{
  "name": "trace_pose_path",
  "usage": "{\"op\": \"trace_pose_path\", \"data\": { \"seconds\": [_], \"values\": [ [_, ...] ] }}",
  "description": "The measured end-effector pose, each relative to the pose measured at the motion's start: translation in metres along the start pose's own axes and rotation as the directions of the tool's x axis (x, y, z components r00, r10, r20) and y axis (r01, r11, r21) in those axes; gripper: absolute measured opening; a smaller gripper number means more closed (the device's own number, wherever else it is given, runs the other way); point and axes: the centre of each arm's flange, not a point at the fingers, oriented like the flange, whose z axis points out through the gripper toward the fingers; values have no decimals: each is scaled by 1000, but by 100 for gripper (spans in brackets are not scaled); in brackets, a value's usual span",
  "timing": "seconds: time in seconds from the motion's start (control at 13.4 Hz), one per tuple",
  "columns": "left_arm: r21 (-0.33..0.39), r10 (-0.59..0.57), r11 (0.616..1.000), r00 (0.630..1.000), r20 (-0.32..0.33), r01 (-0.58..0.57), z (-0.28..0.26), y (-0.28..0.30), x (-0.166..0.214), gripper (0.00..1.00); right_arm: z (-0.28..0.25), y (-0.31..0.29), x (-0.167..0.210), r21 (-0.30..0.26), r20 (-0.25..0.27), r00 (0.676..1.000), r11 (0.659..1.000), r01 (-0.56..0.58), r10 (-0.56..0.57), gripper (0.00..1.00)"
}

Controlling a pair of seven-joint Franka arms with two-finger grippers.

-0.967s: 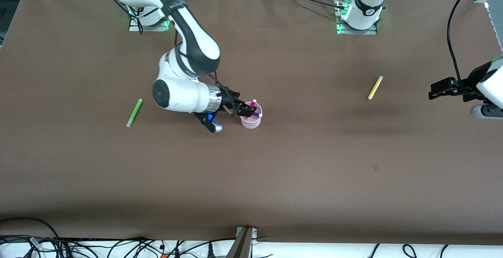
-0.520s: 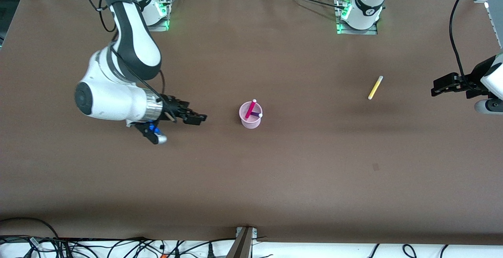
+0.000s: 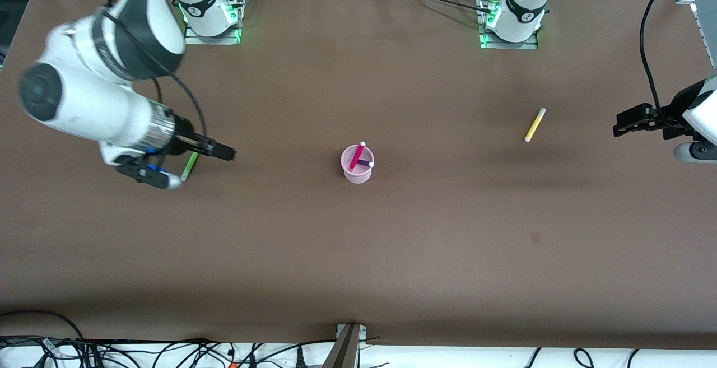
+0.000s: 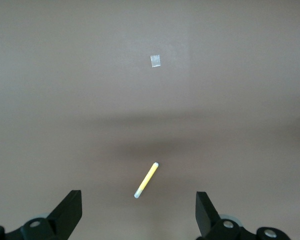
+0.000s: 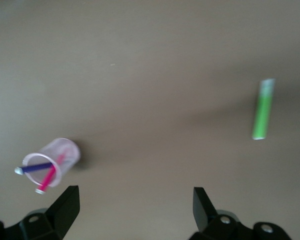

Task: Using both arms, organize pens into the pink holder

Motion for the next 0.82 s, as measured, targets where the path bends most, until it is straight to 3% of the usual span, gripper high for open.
{"op": "trace_pose_path", "data": {
  "seconds": [0.45,0.82],
  "values": [
    [-2,-3,1000,1000,8,3,5,-2,2,100,-92,119,-22,-124,-45,975,970,209,-216,100],
    [-3,-5,1000,1000,13,5,7,-4,4,100,-104,120,-25,-188,-68,959,947,260,-277,100]
  ]
}}
